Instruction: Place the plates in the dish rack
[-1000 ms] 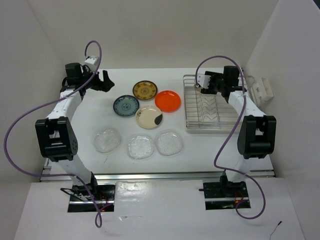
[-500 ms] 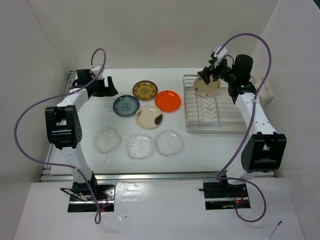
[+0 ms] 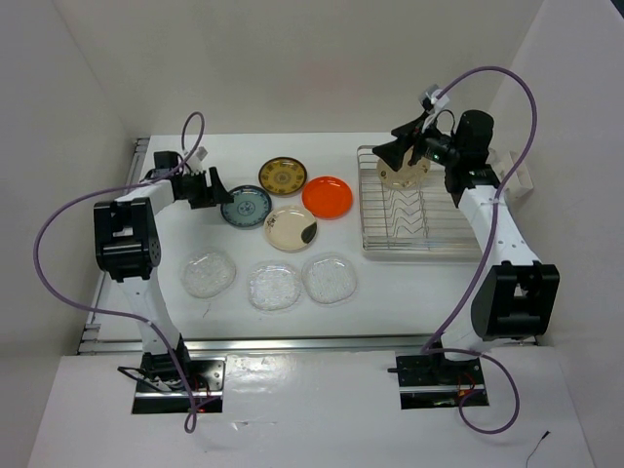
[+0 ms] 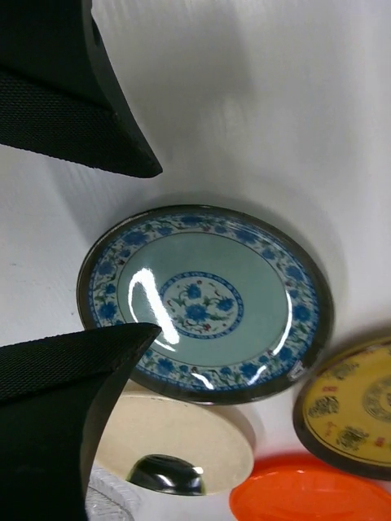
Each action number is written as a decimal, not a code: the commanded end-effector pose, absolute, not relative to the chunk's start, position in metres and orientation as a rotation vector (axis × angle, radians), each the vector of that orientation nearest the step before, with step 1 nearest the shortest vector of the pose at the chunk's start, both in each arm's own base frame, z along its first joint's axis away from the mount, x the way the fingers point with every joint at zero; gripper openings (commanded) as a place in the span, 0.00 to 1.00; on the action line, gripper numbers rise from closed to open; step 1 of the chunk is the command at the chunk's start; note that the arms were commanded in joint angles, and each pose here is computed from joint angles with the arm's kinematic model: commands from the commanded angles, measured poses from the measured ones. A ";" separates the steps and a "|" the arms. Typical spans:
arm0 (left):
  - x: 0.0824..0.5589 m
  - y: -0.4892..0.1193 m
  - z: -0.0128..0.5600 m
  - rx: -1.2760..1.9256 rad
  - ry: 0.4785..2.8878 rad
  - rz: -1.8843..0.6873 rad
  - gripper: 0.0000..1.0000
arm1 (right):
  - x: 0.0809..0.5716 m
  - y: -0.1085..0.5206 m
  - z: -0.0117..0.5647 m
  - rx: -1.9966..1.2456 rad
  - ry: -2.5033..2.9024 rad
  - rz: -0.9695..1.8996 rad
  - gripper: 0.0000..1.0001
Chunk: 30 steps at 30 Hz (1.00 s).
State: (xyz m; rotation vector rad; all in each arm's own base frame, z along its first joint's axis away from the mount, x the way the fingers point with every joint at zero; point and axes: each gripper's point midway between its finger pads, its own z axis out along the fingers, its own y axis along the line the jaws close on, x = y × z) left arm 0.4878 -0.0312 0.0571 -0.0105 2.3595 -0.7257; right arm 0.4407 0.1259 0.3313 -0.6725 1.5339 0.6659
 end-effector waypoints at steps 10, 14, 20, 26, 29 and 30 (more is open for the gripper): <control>0.468 -0.046 0.026 0.009 2.434 -0.927 0.72 | 0.438 0.153 0.350 -0.675 1.492 0.789 0.91; 0.464 -0.053 0.024 0.011 2.437 -1.000 0.57 | 0.437 0.170 0.347 -0.702 1.494 0.823 0.91; 0.463 -0.050 0.016 0.015 2.459 -0.972 0.50 | 0.433 0.183 0.349 -0.715 1.484 0.843 0.91; 0.481 -0.047 0.020 -0.020 2.423 -0.915 0.00 | 0.435 0.207 0.349 -0.731 1.492 0.864 0.92; 0.488 -0.045 0.027 -0.020 2.410 -0.846 0.00 | 0.445 0.213 0.350 -0.686 1.541 0.836 0.93; 0.493 -0.042 0.038 -0.012 2.389 -0.821 0.00 | 0.451 0.211 0.348 -0.669 1.559 0.825 0.93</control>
